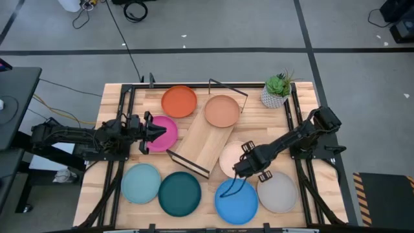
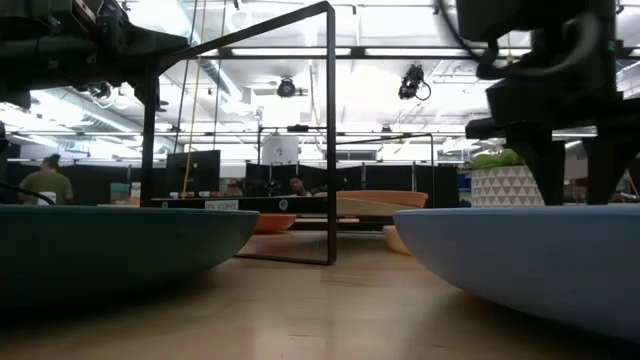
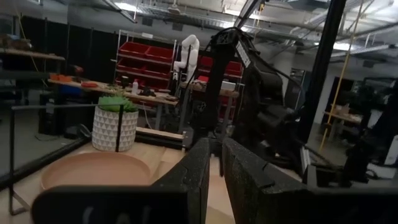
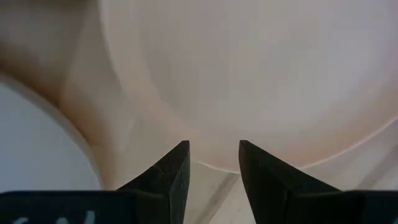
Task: Place and stack plates onto a shelf
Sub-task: Stack the white plate on top of the brown plate on the shelf
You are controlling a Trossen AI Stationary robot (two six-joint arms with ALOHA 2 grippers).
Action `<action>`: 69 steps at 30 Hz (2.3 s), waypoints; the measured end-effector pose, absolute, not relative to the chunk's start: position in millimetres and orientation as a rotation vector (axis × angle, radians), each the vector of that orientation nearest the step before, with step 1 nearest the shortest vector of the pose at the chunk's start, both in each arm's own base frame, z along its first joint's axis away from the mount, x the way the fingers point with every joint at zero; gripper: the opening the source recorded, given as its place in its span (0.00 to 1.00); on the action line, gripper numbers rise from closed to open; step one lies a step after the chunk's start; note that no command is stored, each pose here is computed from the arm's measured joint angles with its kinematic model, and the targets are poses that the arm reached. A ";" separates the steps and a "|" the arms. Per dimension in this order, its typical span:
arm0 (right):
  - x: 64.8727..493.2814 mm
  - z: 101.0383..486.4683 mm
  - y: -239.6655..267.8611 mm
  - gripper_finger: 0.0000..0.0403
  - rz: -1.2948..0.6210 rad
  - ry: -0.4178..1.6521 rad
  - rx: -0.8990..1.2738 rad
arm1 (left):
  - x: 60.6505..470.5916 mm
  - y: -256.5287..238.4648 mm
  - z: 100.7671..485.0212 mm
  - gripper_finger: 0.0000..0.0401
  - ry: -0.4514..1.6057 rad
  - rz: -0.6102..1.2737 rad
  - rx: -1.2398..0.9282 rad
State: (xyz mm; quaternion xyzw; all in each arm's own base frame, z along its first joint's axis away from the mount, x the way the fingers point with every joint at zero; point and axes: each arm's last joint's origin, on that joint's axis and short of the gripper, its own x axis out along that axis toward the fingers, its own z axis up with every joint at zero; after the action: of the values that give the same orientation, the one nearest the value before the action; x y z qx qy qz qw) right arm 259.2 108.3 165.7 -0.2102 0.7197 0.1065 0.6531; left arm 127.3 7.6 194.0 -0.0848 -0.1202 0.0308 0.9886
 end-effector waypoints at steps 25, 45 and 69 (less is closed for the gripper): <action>247.9 150.5 122.1 0.19 0.462 1.581 -0.654 | 127.1 7.6 194.6 0.13 -0.247 0.065 -0.141; 241.8 167.8 108.2 0.01 0.382 1.772 -0.451 | 127.1 7.5 194.6 0.13 -0.249 0.055 -0.214; 314.0 256.7 4.0 0.01 0.257 1.527 -0.597 | 127.4 7.6 193.6 0.13 -0.236 0.063 -0.165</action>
State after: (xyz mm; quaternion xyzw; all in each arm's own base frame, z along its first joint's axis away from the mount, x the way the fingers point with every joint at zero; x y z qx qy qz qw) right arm 314.0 4.0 256.7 -0.2654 0.6788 0.1142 0.6751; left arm 127.4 7.6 193.6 -0.0824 -0.1176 0.0311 0.9891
